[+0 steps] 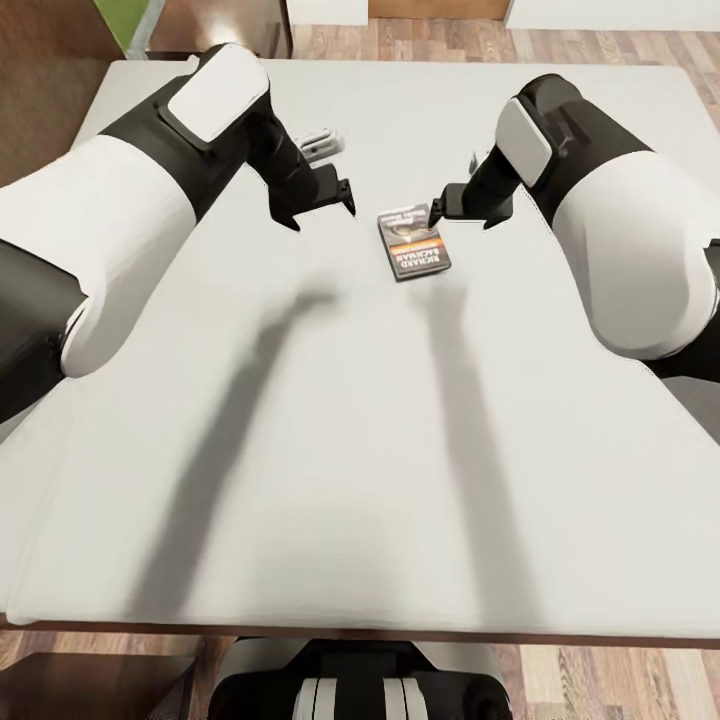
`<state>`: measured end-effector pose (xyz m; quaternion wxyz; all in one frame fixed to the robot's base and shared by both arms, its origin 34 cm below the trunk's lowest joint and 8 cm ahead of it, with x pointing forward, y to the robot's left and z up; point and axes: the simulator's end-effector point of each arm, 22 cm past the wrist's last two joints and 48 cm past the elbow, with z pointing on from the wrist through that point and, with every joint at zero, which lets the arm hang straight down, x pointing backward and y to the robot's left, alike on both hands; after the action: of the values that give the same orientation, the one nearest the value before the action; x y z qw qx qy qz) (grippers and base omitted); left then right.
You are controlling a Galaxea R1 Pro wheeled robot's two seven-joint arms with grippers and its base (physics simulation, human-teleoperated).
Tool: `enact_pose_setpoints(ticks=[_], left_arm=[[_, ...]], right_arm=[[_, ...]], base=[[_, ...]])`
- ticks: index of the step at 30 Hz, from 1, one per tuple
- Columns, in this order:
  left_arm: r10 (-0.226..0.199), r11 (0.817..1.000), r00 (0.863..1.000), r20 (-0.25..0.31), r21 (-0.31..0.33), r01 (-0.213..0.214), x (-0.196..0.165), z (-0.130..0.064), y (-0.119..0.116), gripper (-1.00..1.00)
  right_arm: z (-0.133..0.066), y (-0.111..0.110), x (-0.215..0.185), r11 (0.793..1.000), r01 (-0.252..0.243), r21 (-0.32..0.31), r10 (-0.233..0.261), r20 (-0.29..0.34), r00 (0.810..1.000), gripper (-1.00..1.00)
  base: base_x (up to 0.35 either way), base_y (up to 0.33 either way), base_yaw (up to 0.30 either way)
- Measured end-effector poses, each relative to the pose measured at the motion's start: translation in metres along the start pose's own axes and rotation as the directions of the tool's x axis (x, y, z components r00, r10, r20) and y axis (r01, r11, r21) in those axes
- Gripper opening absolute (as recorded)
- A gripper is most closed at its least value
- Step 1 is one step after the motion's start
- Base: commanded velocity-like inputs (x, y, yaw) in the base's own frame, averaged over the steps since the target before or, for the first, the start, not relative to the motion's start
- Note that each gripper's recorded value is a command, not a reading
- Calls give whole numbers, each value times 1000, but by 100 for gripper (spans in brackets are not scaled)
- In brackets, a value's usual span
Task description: In the bedroom, move the book from the bed onto either nightstand, and place the two sandals side by side next to the bed.
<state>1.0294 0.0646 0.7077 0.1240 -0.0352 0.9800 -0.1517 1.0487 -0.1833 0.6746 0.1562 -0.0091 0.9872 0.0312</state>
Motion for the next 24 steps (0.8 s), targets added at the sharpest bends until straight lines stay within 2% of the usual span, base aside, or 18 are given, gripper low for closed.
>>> enact_pose_setpoints(ticks=[9, 24], left_arm=[[28, 999, 998, 56, -18, -27, -32, -27, -9, 100], [27, 999, 998, 48, -35, -26, -36, -20, -2, 100]], right_arm=[[-11, 0, -22, 1000, 1, -1, -1, 34, 999, 100], [-2, -2, -26, 1000, -1, 0, 1, 33, 999, 100]], base=[[0, 0, 0], [0, 0, 0]])
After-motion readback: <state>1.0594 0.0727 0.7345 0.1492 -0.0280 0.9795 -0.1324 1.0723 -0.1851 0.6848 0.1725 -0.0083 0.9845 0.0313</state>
